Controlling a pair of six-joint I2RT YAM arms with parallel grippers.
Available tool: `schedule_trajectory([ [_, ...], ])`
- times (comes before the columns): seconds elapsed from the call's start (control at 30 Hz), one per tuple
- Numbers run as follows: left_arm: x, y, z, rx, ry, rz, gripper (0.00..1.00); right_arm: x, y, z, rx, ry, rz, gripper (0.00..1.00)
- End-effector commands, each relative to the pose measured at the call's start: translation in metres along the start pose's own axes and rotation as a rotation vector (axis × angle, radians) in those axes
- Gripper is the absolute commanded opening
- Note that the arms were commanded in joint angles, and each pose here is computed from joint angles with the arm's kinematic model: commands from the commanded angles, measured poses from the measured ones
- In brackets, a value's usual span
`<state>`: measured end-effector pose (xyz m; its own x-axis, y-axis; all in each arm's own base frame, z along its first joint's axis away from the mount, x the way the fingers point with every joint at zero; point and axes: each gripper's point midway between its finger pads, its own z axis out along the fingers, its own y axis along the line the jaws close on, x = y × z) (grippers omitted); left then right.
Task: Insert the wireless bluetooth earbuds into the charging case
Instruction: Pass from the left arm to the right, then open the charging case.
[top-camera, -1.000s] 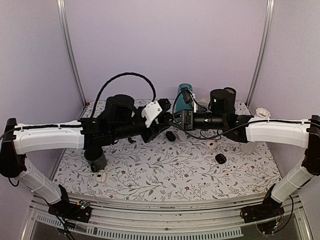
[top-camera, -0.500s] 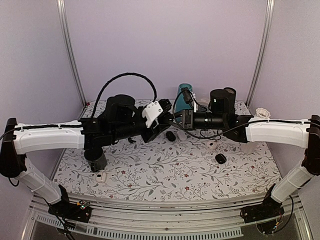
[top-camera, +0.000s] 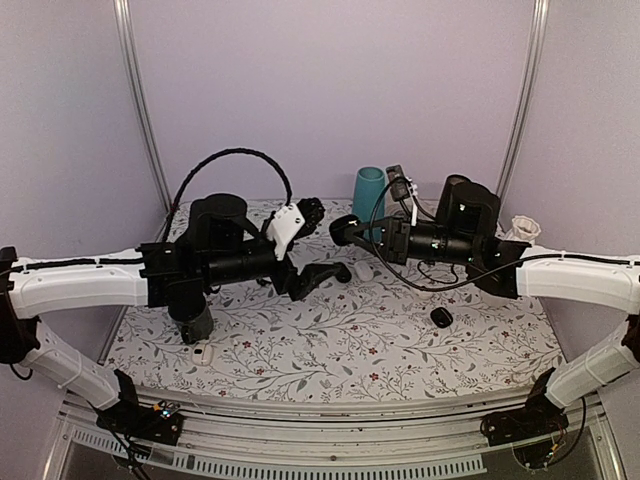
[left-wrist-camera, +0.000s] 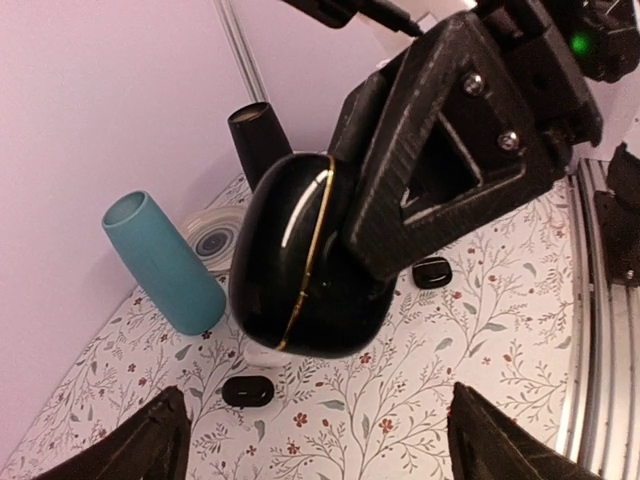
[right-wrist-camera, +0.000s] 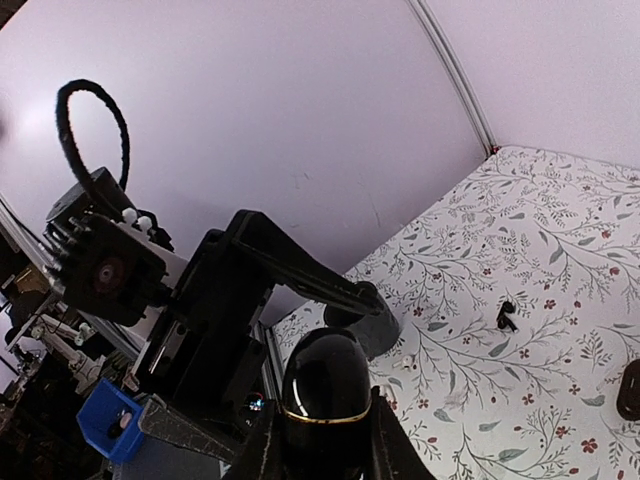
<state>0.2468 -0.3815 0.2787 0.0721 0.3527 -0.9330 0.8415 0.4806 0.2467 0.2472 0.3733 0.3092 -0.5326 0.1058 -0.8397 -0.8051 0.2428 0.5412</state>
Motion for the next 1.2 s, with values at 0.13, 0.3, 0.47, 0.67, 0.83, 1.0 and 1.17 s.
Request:
schedule_trajectory([
  [0.13, -0.043, 0.009, -0.036, 0.169, -0.219, -0.26, 0.92, -0.025, 0.027, -0.023, -0.068, -0.155, -0.198, 0.02],
  [0.3, -0.065, 0.016, -0.044, 0.254, -0.277, -0.358, 0.92, -0.024, 0.033, -0.02, -0.093, -0.155, -0.238, 0.02],
  [0.47, -0.079, 0.015, -0.04, 0.309, -0.256, -0.38, 0.92, -0.026, 0.039, -0.018, -0.099, -0.164, -0.264, 0.02],
  [0.67, -0.089, 0.01, -0.037, 0.363, -0.242, -0.384, 0.92, -0.029, 0.046, -0.017, -0.116, -0.177, -0.297, 0.02],
  [0.83, -0.085, 0.004, -0.028, 0.377, -0.201, -0.376, 0.92, -0.027, 0.057, -0.016, -0.164, -0.169, -0.311, 0.02],
  [1.0, -0.084, 0.001, -0.02, 0.379, -0.176, -0.373, 0.93, -0.025, 0.069, -0.017, -0.222, -0.168, -0.324, 0.02],
  [1.17, -0.083, 0.003, -0.016, 0.361, -0.168, -0.385, 0.92, -0.02, 0.081, -0.017, -0.276, -0.155, -0.329, 0.02],
])
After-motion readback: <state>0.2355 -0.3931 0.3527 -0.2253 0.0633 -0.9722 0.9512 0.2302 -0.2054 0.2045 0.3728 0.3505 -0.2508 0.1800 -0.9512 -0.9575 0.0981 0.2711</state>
